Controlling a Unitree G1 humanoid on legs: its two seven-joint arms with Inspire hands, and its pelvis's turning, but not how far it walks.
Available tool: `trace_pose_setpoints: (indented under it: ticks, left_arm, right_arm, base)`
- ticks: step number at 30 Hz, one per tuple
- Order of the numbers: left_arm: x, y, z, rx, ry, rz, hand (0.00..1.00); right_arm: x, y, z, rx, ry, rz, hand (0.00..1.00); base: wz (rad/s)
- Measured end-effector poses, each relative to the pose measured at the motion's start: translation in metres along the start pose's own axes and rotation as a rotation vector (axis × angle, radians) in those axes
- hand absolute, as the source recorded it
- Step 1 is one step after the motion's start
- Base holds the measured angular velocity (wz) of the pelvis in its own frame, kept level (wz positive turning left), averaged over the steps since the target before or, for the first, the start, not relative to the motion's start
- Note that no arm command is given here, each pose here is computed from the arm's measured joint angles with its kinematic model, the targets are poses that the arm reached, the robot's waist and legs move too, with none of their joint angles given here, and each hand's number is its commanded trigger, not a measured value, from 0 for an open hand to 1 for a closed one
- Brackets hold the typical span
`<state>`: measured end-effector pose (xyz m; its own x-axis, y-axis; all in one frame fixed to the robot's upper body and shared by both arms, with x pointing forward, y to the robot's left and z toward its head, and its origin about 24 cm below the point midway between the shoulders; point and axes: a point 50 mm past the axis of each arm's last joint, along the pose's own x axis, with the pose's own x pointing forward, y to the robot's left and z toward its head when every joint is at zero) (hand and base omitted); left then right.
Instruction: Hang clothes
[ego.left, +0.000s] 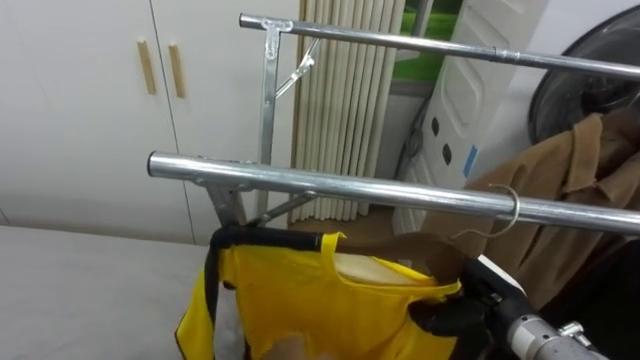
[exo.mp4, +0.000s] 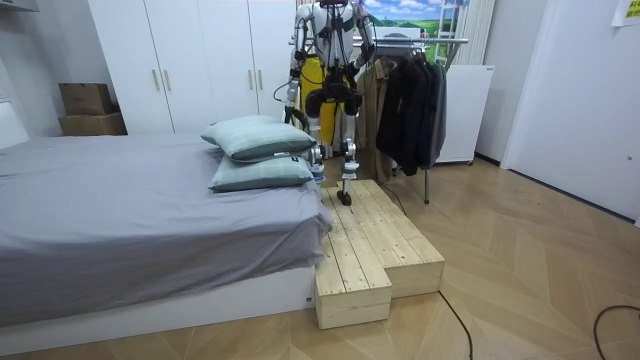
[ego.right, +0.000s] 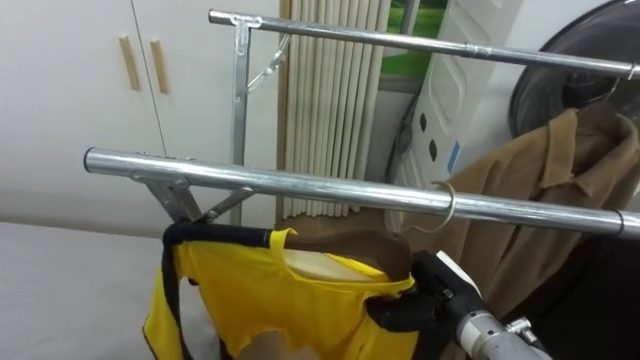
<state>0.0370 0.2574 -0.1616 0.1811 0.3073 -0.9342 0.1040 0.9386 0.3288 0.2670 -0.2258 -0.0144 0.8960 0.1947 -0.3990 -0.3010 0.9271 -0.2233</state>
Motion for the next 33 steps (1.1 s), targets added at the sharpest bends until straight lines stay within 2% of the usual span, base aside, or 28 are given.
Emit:
trace_pose_setpoints:
  ticks: [19,21,22,23,24,33]
  left_arm:
    - [0.000,-0.001,0.001,0.009,-0.003,-0.006,0.00]
    - [0.000,-0.001,0.001,0.009,-0.003,-0.006,0.00]
    - [0.000,-0.001,0.001,0.009,-0.005,-0.006,0.00]
    - [0.000,-0.001,0.002,0.008,-0.007,-0.006,0.00]
    - [0.000,-0.001,0.002,0.008,-0.008,-0.007,0.00]
    - [0.000,-0.001,0.010,-0.017,-0.045,0.003,0.00]
  right_arm:
    - [0.003,-0.001,-0.009,0.002,0.017,-0.018,1.00]
    - [0.003,-0.001,-0.009,0.001,0.018,-0.019,0.87]
    - [0.003,-0.001,-0.009,-0.001,0.018,-0.019,0.54]
    - [0.003,-0.001,-0.009,-0.004,0.019,-0.019,0.12]
    - [0.003,-0.001,-0.009,-0.005,0.020,-0.019,0.00]
    - [0.000,-0.009,-0.016,0.041,0.059,-0.081,0.00]
  base:
    - [0.01]
    - [0.00]
    - [0.00]
    - [0.00]
    - [0.00]
    - [0.00]
